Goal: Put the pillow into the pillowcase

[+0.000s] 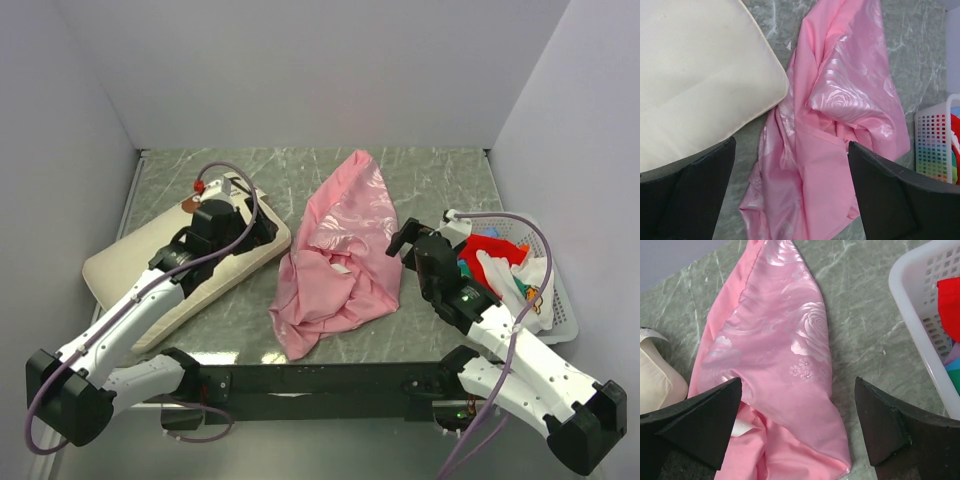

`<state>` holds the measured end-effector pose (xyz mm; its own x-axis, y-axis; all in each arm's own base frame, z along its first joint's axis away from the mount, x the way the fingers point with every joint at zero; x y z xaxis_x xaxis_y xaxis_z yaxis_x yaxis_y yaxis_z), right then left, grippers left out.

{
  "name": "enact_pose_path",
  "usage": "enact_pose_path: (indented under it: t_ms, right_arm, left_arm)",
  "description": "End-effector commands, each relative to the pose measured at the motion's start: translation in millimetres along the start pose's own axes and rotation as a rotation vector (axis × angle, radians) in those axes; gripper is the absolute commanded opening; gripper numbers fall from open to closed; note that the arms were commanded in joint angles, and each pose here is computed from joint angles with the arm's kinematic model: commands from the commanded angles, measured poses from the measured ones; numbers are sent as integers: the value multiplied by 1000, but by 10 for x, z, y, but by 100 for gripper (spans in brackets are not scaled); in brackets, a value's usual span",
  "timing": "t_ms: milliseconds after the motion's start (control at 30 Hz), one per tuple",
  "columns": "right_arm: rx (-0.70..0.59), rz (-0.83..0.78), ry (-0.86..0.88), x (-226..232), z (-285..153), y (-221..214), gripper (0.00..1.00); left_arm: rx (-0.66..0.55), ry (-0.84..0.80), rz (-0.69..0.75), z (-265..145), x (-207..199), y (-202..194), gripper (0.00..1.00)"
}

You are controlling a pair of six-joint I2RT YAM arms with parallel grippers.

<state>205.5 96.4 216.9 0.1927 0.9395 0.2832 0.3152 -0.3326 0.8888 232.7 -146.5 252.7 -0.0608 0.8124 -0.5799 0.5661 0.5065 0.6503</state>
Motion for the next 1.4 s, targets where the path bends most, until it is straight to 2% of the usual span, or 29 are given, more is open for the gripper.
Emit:
enact_pose_path:
  t_ms: [0,167,433,600,733,833,1000,1167,1267,1300,1367]
  right_arm:
    - [-29,11,45,106,-12,147,100]
    - [-2,-5,74,157,13,120,100]
    - [38,-28,115,202,22,53,100]
    - [87,-54,116,230,77,-35,100]
    - [161,-89,91,262,159,-140,100]
    - [202,-103,94,297,219,-224,100]
    - [232,-119,161,465,308,-225,97]
    - [307,-224,254,781,466,-182,94]
    - [335,-306,245,1019,610,-145,92]
    - [387,-357,219,1022,691,-286,91]
    - [410,-384,220,1106,761,-333,90]
  left_arm:
    - [-22,6,-5,-9,-28,55,99]
    - [-24,56,-16,16,22,44,99]
    - [-31,33,-41,-12,49,1,99]
    - [29,-12,6,71,-5,-224,100]
    - [91,71,81,201,-73,-504,99]
    - [122,36,105,221,-144,-683,100]
    - [199,-30,152,241,-323,-985,93]
    - [255,-9,168,377,-266,-1239,88]
    - [240,-17,156,478,-253,-1298,83]
    - [234,-33,156,491,-265,-1303,83]
    - [216,-45,148,550,-278,-1303,79]
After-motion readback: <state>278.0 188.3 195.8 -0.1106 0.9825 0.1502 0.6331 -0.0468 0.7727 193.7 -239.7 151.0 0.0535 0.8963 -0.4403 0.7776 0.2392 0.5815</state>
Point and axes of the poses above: each gripper's point midway between its finger pads, its own z axis out along the fingers, its own x axis along the line the jaws close on, y = z × x, the point moved 8 cm from there along -z, back along the fingers, and after that the axes turned 5 degrees about -z, right-handed, at the moved point
